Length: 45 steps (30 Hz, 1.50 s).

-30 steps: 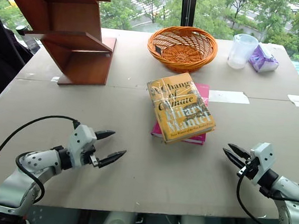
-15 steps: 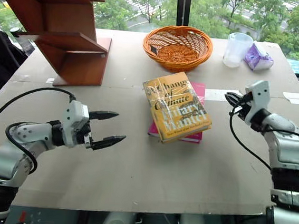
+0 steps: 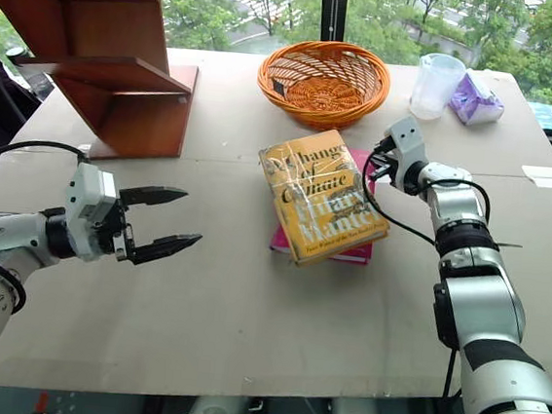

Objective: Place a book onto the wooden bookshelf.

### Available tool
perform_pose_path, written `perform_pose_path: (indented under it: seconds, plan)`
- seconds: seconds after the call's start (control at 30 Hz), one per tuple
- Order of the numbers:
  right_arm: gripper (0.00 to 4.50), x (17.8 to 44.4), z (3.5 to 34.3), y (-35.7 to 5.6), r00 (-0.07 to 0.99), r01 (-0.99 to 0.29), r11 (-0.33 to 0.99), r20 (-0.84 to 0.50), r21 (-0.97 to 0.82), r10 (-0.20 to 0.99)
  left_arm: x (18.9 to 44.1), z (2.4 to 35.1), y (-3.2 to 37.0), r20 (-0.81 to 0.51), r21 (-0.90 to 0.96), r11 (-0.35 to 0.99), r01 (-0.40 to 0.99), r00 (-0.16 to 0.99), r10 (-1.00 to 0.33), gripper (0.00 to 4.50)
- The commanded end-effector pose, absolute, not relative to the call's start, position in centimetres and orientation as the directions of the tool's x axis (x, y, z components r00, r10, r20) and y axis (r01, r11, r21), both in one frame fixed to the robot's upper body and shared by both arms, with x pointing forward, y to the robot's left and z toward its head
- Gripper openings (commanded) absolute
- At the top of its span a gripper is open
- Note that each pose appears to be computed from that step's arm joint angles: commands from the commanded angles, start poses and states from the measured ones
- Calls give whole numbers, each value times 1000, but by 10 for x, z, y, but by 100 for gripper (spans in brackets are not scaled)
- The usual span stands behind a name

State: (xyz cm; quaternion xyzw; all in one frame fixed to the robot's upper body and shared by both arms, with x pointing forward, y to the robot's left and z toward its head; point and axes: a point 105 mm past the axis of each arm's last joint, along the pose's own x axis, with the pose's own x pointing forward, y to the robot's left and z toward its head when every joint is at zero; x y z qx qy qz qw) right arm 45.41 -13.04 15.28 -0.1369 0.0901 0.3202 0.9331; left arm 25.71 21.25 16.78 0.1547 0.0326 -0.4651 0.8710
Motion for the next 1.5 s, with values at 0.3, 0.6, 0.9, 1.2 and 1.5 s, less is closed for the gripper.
perform_pose_path:
  seconds: [0.3, 0.6, 0.9, 1.2, 1.5]
  plan:
    - [6, 450, 177, -54, 629, -775, 576, -234, -258, 741, 247, 174, 211, -193, 297, 533, 792, 597, -779, 450]
    - [6, 447, 181, -38, 604, -792, 545, -221, -276, 766, 240, 162, 205, -196, 237, 555, 798, 598, -777, 450]
    - [6, 443, 216, -98, 653, -731, 594, -92, -336, 752, 236, 125, 171, -153, -202, 718, 666, 703, -695, 450]
    - [433, 295, 200, -131, 408, -906, 363, -229, -215, 883, 272, 111, 126, -169, -733, 617, 284, 803, -571, 450]
    - [443, 223, 206, -136, 469, -878, 449, -109, -169, 876, 308, 117, 102, -153, -936, 336, 105, 739, -656, 450]
